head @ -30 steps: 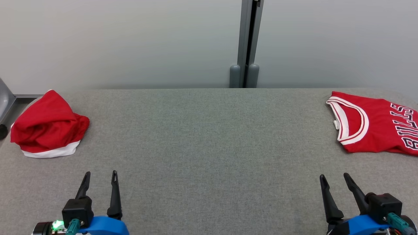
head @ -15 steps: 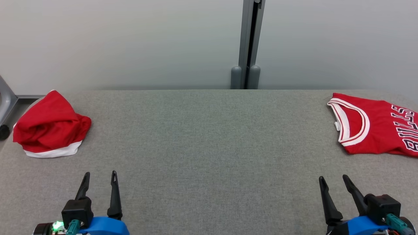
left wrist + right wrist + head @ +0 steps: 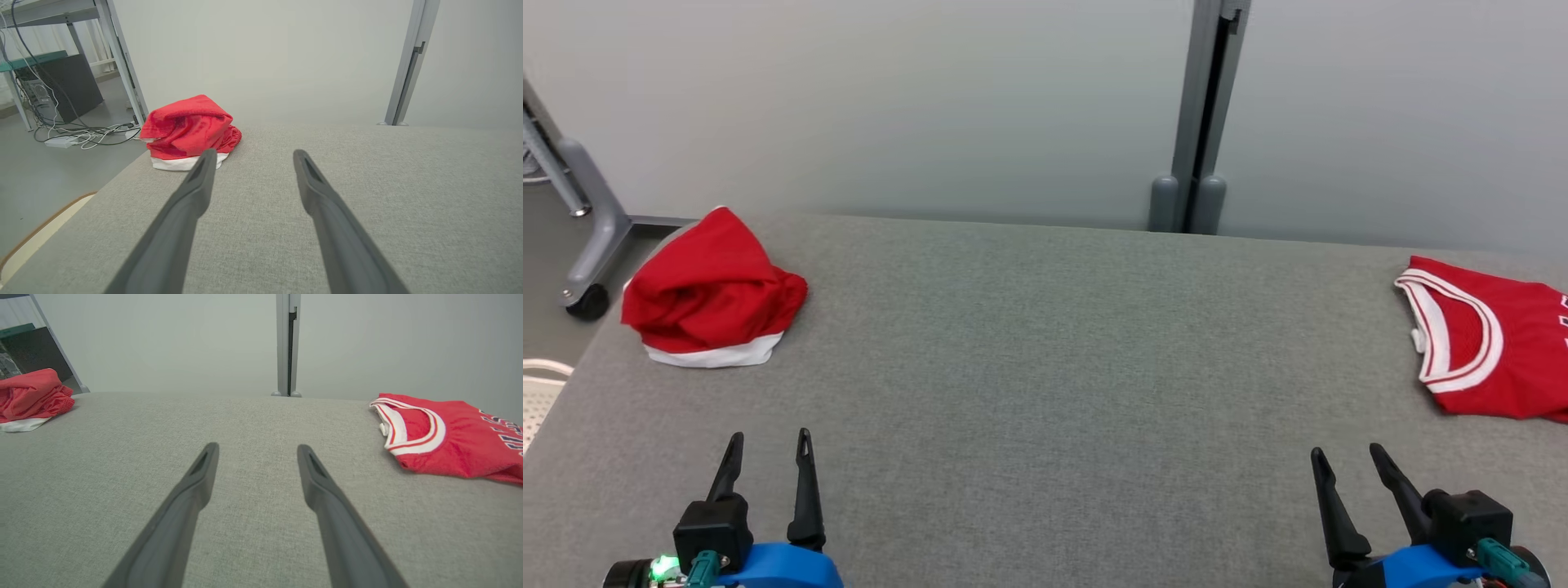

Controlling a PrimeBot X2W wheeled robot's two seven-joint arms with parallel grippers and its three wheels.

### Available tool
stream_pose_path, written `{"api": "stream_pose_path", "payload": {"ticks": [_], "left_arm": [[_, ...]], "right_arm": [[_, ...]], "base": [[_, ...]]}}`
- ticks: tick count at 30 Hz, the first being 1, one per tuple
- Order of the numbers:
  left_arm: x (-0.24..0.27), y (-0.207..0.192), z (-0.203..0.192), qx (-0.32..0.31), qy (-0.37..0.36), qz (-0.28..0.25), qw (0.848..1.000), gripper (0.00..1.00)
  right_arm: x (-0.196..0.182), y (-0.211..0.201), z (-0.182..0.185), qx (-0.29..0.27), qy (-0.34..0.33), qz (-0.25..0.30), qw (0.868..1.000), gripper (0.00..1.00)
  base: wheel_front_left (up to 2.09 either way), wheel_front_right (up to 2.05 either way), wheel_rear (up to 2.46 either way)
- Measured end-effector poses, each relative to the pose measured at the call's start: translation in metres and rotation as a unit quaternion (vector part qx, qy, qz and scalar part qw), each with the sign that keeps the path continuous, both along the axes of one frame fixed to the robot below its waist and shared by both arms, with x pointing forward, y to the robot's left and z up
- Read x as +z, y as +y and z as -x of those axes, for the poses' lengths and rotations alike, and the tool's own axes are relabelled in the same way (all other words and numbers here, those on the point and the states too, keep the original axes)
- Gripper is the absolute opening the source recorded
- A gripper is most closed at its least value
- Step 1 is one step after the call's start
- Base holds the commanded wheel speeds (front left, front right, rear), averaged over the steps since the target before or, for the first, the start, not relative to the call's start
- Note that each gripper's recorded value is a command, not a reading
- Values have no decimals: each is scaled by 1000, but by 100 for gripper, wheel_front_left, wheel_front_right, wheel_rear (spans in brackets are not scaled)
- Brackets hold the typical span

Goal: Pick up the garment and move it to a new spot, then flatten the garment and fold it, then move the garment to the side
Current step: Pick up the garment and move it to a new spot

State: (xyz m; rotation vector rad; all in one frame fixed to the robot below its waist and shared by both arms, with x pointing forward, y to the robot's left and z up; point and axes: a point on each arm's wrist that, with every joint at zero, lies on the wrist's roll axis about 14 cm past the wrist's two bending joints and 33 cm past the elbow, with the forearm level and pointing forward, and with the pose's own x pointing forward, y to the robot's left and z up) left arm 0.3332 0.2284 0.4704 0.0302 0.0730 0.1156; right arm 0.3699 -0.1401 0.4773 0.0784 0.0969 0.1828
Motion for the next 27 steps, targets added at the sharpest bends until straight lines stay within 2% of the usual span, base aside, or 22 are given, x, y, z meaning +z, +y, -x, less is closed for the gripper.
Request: {"api": "stream_pose_path", "payload": {"ticks": [15,27], "left_arm": [[3,74,64,136,-7,-2,991,100],[5,105,102,206,-6,-8,979,100]], "right_arm": [[-3,79,-20,114,5,2,993,100],[-10,122,-29,172,13,-2,985,100]], "base": [[0,0,0],[0,0,0]]}}
